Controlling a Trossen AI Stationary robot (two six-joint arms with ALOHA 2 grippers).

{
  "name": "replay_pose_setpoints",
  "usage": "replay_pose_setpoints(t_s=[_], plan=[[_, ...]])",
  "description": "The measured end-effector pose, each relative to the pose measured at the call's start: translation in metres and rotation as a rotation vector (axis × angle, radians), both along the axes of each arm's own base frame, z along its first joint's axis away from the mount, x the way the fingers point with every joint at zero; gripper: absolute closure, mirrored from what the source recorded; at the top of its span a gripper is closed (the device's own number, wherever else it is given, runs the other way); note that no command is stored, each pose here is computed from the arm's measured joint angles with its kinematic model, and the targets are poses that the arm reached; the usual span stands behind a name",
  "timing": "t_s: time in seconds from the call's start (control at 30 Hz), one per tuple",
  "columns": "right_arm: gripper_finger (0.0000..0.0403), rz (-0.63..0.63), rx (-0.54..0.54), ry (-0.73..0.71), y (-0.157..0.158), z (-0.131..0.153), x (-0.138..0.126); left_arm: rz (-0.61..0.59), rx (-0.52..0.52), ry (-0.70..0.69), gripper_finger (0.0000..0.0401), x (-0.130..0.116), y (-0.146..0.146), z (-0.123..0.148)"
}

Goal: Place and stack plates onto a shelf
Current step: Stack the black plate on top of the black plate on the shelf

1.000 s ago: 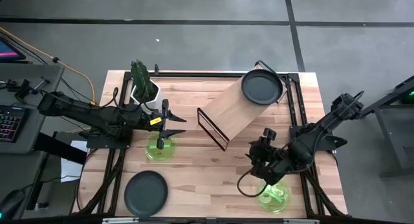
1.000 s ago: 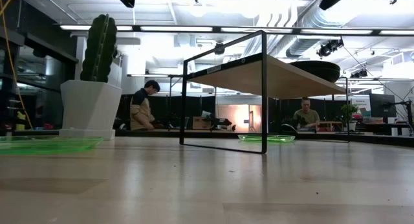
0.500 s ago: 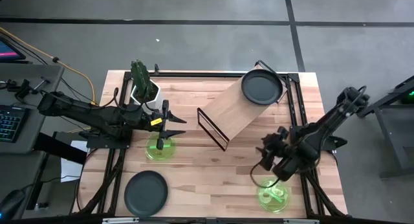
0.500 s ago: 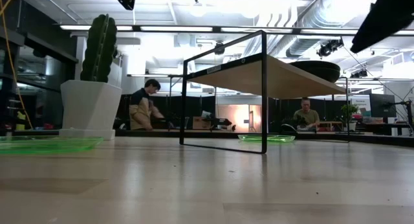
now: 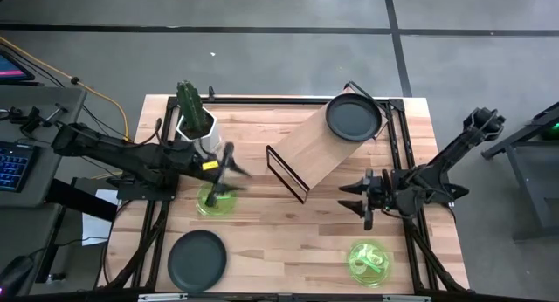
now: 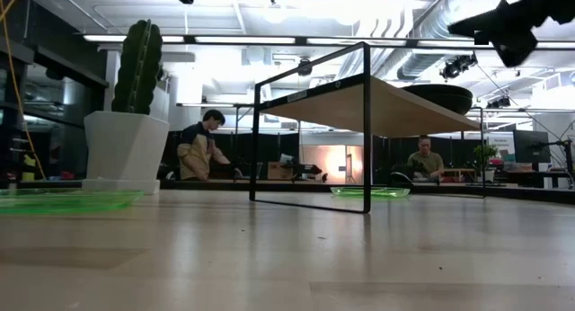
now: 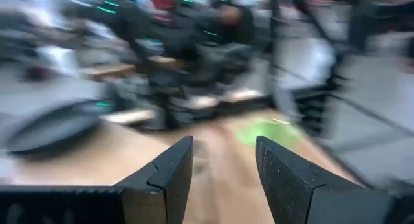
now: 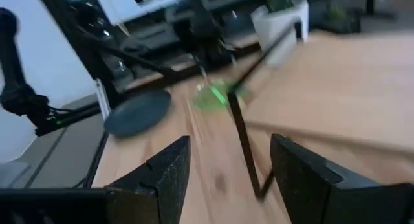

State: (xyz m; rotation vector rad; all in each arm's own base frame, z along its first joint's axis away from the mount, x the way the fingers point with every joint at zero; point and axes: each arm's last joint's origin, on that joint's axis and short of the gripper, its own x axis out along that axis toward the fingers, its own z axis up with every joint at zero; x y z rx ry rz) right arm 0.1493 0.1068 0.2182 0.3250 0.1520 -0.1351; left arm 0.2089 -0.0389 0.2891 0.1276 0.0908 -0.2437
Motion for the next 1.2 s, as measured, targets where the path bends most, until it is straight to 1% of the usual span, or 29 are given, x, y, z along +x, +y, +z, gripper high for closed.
replay_pose_setpoints(t_s=[0.07,0.1,0.27,0.37,0.47,0.57,0.63,0.7,0.8,0.87,0.93,0.97,1.03,1.1,1.2], plan=[[0.0208,0.003,-0.054,-0.017,-0.001,0.002,0.002,-0.128,-0.040,0.088,0.0243,0.004,-0.008,-0.005],[0.0208,0.004,-0.080,-0.022,-0.001,0.003,0.003,-0.173,-0.053,0.139,0.0243,0.006,-0.013,-0.009],[0.0208,-0.011,-0.169,-0.074,-0.005,0.011,0.007,-0.331,-0.030,0.440,0.0243,0.009,-0.041,-0.038],[0.0208,-0.022,-0.208,-0.085,-0.007,0.013,0.009,-0.415,-0.038,0.554,0.0243,0.007,-0.059,-0.052],[0.0208,-0.031,-0.216,-0.085,-0.009,0.014,0.010,-0.464,-0.029,0.632,0.0243,0.005,-0.078,-0.064],[0.0208,-0.042,-0.217,-0.083,-0.011,0.013,0.011,-0.509,0.018,0.691,0.0243,0.002,-0.097,-0.078],[0.0208,-0.047,-0.220,-0.080,-0.012,0.013,0.012,-0.519,0.077,0.724,0.0243,0.000,-0.107,-0.089],[0.0208,-0.050,-0.224,-0.074,-0.013,0.012,0.012,-0.531,0.158,0.737,0.0243,-0.001,-0.116,-0.100],[0.0208,-0.055,-0.230,-0.065,-0.014,0.012,0.013,-0.545,0.308,0.737,0.0243,-0.002,-0.125,-0.116],[0.0208,-0.063,-0.232,-0.062,-0.016,0.011,0.014,-0.532,0.400,0.725,0.0243,-0.001,-0.127,-0.124],[0.0208,-0.068,-0.233,-0.054,-0.016,0.011,0.014,-0.500,0.457,0.720,0.0243,0.000,-0.127,-0.128],[0.0208,-0.070,-0.236,-0.051,-0.017,0.010,0.014,-0.484,0.471,0.724,0.0243,0.000,-0.126,-0.129],[0.0208,-0.072,-0.238,-0.045,-0.017,0.010,0.014,-0.481,0.469,0.733,0.0243,0.000,-0.125,-0.129],[0.0208,-0.072,-0.240,-0.042,-0.017,0.009,0.014,-0.499,0.430,0.757,0.0243,0.000,-0.124,-0.129],[0.0208,-0.071,-0.244,-0.037,-0.017,0.009,0.014,-0.559,0.378,0.774,0.0243,-0.001,-0.125,-0.128]])
